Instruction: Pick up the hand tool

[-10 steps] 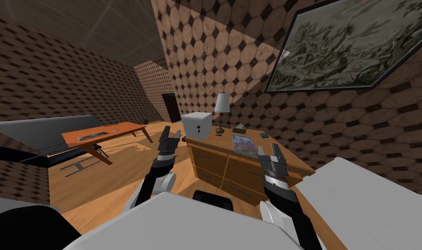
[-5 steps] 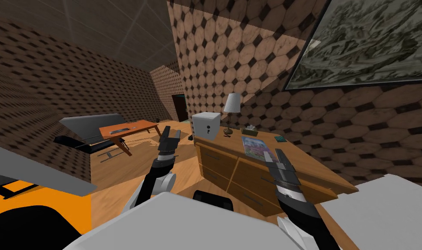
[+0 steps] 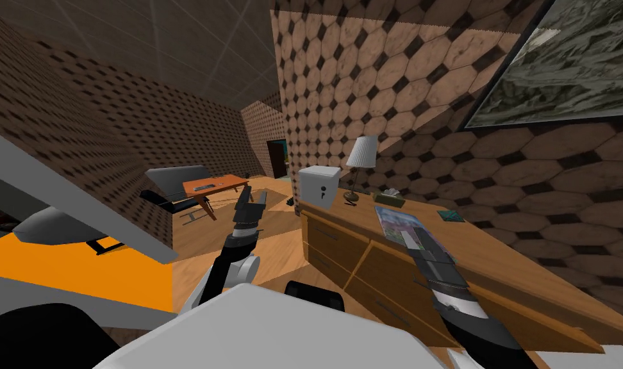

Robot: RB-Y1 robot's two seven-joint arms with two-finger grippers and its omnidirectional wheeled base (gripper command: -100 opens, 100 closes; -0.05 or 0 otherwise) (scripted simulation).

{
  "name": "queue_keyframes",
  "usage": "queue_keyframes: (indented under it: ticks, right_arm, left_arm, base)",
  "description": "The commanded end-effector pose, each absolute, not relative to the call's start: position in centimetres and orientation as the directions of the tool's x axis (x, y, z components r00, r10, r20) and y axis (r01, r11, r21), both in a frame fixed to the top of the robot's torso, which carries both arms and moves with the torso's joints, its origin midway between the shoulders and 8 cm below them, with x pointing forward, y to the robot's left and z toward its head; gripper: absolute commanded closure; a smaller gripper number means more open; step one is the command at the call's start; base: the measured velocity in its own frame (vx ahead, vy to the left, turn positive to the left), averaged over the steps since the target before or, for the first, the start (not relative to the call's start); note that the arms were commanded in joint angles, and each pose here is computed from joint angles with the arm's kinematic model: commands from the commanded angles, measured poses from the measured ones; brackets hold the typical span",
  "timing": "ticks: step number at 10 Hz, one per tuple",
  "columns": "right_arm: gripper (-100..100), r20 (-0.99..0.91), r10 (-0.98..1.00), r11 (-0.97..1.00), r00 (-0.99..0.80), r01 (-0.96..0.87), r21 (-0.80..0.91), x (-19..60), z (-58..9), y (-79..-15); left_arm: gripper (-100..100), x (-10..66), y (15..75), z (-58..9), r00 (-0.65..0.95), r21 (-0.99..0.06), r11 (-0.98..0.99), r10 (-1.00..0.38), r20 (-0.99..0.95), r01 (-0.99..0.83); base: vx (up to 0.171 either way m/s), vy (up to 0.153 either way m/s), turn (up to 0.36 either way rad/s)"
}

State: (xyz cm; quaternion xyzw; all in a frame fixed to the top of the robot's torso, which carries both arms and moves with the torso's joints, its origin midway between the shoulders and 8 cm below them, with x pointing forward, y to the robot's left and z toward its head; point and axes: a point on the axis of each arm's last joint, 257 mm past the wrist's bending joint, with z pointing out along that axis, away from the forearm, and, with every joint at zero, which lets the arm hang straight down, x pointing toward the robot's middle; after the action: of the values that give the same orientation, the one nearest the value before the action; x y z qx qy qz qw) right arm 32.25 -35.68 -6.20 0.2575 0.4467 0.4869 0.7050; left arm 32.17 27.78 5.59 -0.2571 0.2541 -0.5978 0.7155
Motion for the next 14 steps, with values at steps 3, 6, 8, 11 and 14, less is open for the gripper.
queue_keyframes:
  ticks: [3, 6, 8, 11, 14]
  right_arm:
    - [-100, -0.529, 0.843, 0.520, 0.100, -0.404, 0.753, 31.6, -7.5, -38.2]
    - [-100, -0.644, 0.762, 0.619, 0.063, -0.363, 0.697, 31.1, -8.5, -40.2]
    - [-100, -0.702, 0.711, 0.669, 0.036, -0.344, 0.659, 30.9, -8.9, -41.2]
    - [-100, -0.800, 0.599, 0.758, -0.020, -0.306, 0.575, 30.5, -9.9, -43.3]
    - [-100, -0.847, 0.528, 0.801, -0.060, -0.294, 0.521, 30.4, -10.3, -44.4]
  left_arm:
    - [0, 32.2, 27.8, 5.6, 0.156, -0.672, 0.153, -0.986, -0.056, 0.725]
    - [0, 32.2, 27.8, 5.6, 0.156, -0.672, 0.153, -0.986, -0.056, 0.725]
    - [0, 32.2, 27.8, 5.6, 0.156, -0.672, 0.153, -0.986, -0.056, 0.725]
    - [0, 32.2, 27.8, 5.6, 0.156, -0.672, 0.153, -0.986, -0.056, 0.725]
    - [0, 32.2, 27.8, 5.6, 0.156, -0.672, 0.153, -0.986, -0.056, 0.725]
  base:
    - [0.027, 0.113, 0.167]
    - [0.030, 0.106, 0.187]
    - [0.033, 0.095, 0.175]
    - [0.025, 0.072, 0.126]
    - [0.025, 0.063, 0.108]
